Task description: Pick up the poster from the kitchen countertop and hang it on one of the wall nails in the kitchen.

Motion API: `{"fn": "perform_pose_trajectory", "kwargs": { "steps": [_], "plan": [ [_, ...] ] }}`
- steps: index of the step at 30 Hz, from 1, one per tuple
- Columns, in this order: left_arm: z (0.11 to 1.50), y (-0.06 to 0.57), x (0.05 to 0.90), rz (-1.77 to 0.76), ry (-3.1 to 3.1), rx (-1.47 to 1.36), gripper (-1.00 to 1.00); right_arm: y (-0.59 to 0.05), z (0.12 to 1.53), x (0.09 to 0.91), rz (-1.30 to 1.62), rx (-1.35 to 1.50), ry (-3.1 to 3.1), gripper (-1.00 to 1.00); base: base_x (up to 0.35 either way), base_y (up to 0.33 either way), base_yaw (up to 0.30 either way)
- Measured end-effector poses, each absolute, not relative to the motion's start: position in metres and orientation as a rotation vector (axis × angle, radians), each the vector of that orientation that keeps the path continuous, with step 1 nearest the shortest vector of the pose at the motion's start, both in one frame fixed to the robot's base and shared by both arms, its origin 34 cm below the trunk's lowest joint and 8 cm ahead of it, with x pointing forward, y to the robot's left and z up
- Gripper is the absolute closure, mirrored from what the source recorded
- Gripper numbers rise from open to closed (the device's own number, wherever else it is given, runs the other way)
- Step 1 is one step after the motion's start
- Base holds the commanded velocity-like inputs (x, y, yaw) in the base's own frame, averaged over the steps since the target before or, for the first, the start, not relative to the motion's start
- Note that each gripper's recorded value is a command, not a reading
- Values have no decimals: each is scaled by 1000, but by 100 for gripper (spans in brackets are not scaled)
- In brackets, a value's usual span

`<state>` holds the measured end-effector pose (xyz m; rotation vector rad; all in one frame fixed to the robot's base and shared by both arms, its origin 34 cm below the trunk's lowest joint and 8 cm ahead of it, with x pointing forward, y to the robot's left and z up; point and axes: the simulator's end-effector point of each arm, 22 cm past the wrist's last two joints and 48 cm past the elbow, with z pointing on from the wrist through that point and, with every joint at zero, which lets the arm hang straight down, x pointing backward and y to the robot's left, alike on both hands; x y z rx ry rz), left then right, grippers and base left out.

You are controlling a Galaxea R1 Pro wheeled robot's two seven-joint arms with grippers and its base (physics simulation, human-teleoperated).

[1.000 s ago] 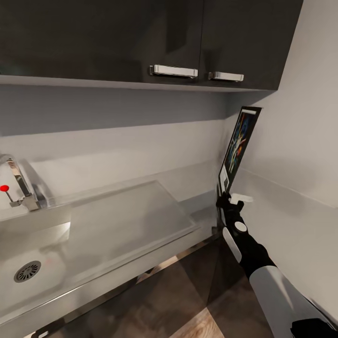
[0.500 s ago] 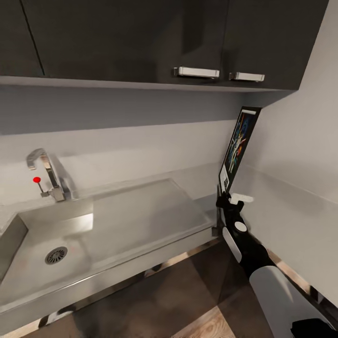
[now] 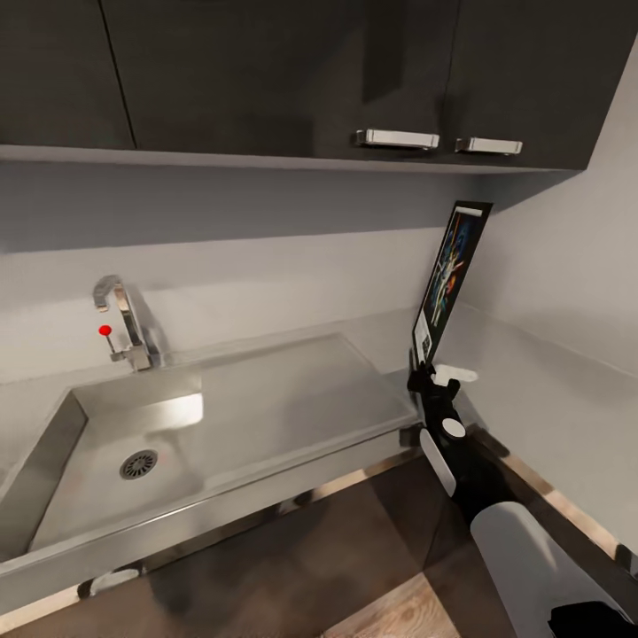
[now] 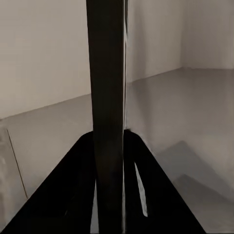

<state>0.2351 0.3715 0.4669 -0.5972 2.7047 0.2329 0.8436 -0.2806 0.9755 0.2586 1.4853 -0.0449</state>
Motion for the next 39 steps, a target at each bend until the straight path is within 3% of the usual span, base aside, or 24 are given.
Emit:
{"fn": "perform_pose_trajectory", "kwargs": {
  "steps": [12, 33, 39],
  "plan": [
    [467, 376, 235, 240, 2703, -595, -100, -279, 976, 844, -43, 254, 1486, 100, -50, 18, 3],
    [467, 376, 235, 241, 2703, -594, -100, -279, 972, 842, -43, 251, 1491, 100, -325, 0, 0],
    [473, 384, 246, 258, 2655, -572, -100, -278, 974, 842, -42, 250, 1488, 100, -151, 0, 16]
  ]
}}
